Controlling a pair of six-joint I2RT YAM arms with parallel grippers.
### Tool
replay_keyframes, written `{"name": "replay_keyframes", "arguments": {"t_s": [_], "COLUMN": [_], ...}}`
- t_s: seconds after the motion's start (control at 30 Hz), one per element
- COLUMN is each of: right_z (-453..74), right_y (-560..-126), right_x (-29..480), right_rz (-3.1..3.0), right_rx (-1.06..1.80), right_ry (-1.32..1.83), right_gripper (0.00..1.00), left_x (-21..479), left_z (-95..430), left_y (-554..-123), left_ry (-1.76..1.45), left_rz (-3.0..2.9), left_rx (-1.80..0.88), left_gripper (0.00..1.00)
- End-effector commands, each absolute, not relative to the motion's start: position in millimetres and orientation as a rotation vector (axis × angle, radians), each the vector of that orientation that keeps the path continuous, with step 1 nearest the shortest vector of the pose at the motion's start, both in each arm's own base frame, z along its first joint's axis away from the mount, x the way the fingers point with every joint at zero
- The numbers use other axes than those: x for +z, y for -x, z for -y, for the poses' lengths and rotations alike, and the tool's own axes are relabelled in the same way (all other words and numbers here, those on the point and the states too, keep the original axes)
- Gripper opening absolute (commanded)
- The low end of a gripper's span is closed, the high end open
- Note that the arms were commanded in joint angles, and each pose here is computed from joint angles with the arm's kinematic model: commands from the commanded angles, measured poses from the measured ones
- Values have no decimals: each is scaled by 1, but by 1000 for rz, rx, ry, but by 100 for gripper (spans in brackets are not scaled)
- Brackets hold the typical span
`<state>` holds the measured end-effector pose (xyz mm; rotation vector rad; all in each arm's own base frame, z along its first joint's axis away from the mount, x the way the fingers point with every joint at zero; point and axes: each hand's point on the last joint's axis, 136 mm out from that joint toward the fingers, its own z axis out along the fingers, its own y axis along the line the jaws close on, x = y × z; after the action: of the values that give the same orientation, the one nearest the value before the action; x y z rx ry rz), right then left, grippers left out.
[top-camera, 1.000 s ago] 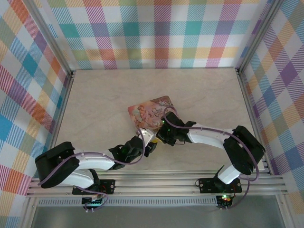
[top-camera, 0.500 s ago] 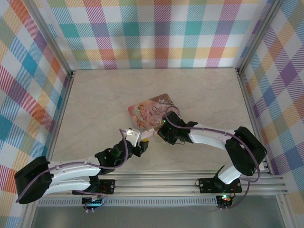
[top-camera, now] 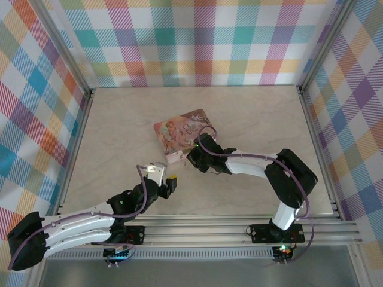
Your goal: Unlock a padlock with a key
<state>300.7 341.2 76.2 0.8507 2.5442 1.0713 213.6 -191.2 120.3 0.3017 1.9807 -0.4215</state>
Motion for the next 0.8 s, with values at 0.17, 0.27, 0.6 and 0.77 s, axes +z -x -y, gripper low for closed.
{"name": "replay_keyframes", "arguments": {"t_s": [0.17, 0.27, 0.6, 0.77], "right_z": [-357, -349, -341, -328], "right_y": [-332, -335, -333, -337], "right_x": [108, 94, 69, 83], "right_rz": [-2342, -2322, -2339, -2316], "right_rx": [1117, 1077, 1066, 1008], "right_ry": [-864, -944, -1015, -975], "right_gripper": [0, 0, 0, 0], "left_x": [110, 112, 116, 119], "left_z": [180, 179, 168, 167], "left_y": [-214, -214, -210, -210], "left_ry": [-278, -282, -254, -243], "left_rz": [-2014, -2014, -2000, -2002], "left_rx": [-381, -374, -389, -388], "left_gripper": [59, 59, 60, 61]}}
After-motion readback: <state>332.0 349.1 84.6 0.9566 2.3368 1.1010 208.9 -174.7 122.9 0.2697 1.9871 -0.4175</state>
